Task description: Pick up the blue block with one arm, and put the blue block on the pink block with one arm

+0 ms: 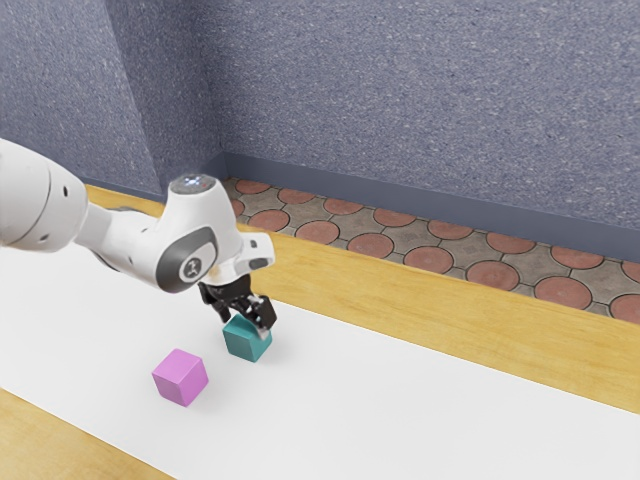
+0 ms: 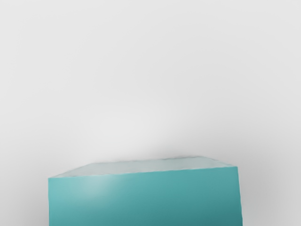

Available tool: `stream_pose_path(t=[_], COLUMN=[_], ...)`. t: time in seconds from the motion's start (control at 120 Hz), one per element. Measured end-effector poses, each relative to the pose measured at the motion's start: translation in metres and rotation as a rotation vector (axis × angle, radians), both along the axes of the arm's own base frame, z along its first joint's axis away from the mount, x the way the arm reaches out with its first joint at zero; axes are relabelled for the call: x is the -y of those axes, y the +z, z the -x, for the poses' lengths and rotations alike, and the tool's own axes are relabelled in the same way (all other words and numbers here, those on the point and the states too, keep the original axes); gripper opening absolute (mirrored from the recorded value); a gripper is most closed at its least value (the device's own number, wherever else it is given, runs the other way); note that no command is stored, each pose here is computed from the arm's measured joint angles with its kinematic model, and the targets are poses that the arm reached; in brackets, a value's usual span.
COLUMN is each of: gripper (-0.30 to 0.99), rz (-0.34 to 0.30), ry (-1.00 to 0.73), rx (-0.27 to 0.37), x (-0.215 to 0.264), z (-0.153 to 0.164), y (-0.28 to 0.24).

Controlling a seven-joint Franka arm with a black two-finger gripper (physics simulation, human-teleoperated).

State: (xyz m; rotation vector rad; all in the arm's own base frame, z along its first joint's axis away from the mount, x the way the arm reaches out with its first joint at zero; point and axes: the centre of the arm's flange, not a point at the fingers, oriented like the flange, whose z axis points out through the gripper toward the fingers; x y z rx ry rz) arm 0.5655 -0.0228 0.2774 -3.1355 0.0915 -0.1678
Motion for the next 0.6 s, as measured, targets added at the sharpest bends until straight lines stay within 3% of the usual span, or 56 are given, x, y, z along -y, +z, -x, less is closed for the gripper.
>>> stream_pose_path(t=[0.392,0.6], gripper=[0.67,0.57], rz=[0.022,0.021], ry=[0.031,0.029], rx=[-0.006,0.003], x=[-0.006,-0.006], z=[0.003,0.002], y=[-0.02,-0.015])
